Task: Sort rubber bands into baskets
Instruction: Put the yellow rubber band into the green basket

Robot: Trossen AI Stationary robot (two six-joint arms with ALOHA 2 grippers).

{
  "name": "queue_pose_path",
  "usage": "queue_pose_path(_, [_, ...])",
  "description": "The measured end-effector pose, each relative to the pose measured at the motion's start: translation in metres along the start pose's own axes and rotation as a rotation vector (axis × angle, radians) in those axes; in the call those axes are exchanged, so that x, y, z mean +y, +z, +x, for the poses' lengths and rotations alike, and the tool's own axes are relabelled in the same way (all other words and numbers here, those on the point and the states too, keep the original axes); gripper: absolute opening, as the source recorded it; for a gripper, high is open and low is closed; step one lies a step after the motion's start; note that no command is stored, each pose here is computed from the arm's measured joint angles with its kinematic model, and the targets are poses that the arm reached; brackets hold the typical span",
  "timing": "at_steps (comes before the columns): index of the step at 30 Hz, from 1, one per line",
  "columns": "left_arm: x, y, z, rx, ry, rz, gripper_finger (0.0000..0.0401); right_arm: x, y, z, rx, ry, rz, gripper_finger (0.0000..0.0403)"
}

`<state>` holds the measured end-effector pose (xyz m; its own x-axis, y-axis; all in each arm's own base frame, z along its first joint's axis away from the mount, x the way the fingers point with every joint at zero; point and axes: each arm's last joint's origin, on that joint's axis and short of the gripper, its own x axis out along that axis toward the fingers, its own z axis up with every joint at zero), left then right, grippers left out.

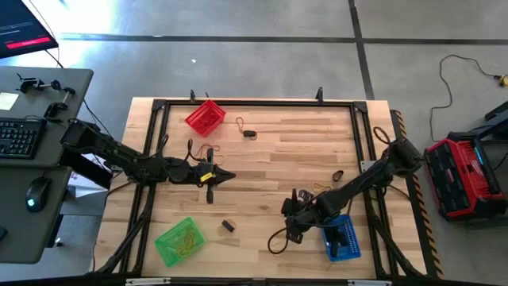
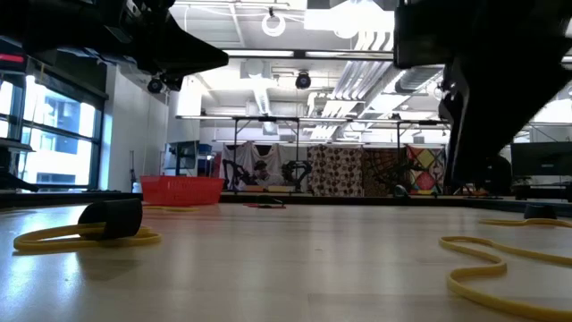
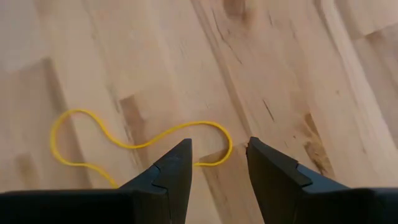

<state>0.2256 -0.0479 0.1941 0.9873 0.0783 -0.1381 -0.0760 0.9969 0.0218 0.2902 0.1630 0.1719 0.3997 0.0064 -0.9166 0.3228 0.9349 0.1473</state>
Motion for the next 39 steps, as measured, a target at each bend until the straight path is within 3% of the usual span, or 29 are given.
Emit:
queue_pose_path(12, [0.0, 0.0, 0.0, -0.002, 0.003, 0.0, 0.0, -0.005, -0.006, 0.037, 0.08, -0.083, -0.029, 0.0127])
queue_pose_path(17, [0.0, 0.0, 0.0, -0.002, 0.005, -0.001, 0.0, -0.005, -0.005, 0.04, 0.1, -0.073, -0.05, 0.0086])
queue_pose_path(22, [0.0, 0.0, 0.0, -0.002, 0.005, -0.008, 0.0, -0.005, -0.005, 0.038, 0.101, -0.056, -0.102, 0.0014])
queue_pose_path(26, [0.0, 0.0, 0.0, -0.002, -0.004, -0.027, 0.0, -0.007, -0.004, 0.031, 0.094, -0.066, -0.119, 0.0011])
queue_pose_path(39, [-0.004, -0.006, 0.005, 0.029, -0.013, -0.141, 0.0012, -0.003, 0.008, -0.019, -0.295, -0.213, -0.167, 0.0001])
